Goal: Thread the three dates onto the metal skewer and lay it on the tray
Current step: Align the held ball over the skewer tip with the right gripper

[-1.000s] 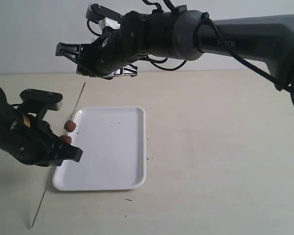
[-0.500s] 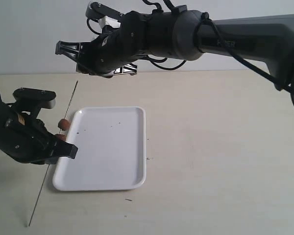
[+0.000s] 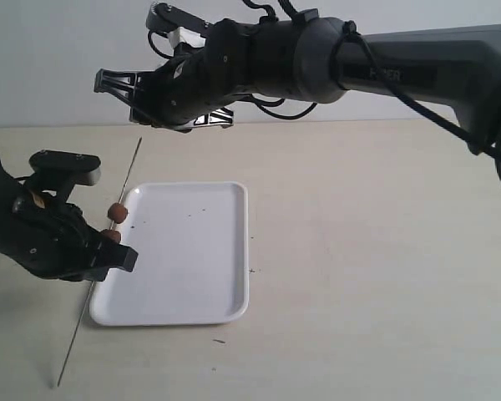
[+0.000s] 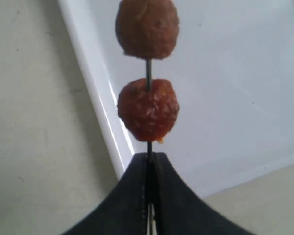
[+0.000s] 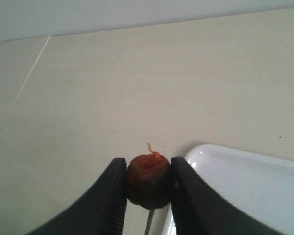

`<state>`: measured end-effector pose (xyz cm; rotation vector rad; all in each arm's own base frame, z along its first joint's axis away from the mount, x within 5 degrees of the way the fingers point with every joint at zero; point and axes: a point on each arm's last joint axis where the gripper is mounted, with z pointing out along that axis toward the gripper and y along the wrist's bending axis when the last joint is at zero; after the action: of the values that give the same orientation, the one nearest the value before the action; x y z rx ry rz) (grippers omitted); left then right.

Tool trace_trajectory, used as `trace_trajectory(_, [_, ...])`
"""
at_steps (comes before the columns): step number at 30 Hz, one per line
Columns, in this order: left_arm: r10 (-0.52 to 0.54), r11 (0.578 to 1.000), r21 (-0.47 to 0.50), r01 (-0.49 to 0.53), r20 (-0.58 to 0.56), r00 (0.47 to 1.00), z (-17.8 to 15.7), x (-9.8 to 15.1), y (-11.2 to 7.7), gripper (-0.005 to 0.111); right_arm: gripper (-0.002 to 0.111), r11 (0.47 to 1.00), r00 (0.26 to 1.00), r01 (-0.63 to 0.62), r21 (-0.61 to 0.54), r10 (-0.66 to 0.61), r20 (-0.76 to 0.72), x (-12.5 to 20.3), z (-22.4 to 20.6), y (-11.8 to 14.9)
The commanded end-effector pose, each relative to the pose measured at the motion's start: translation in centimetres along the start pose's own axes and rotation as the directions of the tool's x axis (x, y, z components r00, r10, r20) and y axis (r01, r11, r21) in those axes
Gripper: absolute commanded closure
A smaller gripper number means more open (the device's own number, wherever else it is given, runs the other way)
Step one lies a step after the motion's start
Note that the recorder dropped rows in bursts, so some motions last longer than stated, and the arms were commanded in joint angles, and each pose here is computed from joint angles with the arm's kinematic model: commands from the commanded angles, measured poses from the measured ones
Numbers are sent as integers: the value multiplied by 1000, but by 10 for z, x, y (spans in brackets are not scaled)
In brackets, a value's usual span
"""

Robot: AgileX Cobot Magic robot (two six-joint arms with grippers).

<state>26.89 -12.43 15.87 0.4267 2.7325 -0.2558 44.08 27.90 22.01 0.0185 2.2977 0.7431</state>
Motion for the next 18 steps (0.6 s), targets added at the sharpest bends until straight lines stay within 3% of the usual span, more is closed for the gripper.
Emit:
trace_trajectory(1, [3,1000,5,-3,46,999,-4,-5,-1,107,79,1000,1000,21,-8,-21,23,-4,-4,3])
trace_trajectory(7, [1,1000,17,-2,100,995,-23,-9,-4,107,79,1000,1000,21,-8,-21,23,-4,-4,3])
trace_trajectory(18, [1,1000,25,-2,67,998,-20,-6,-4,107,79,1000,999,22,-13,-21,39,-5,-4,3])
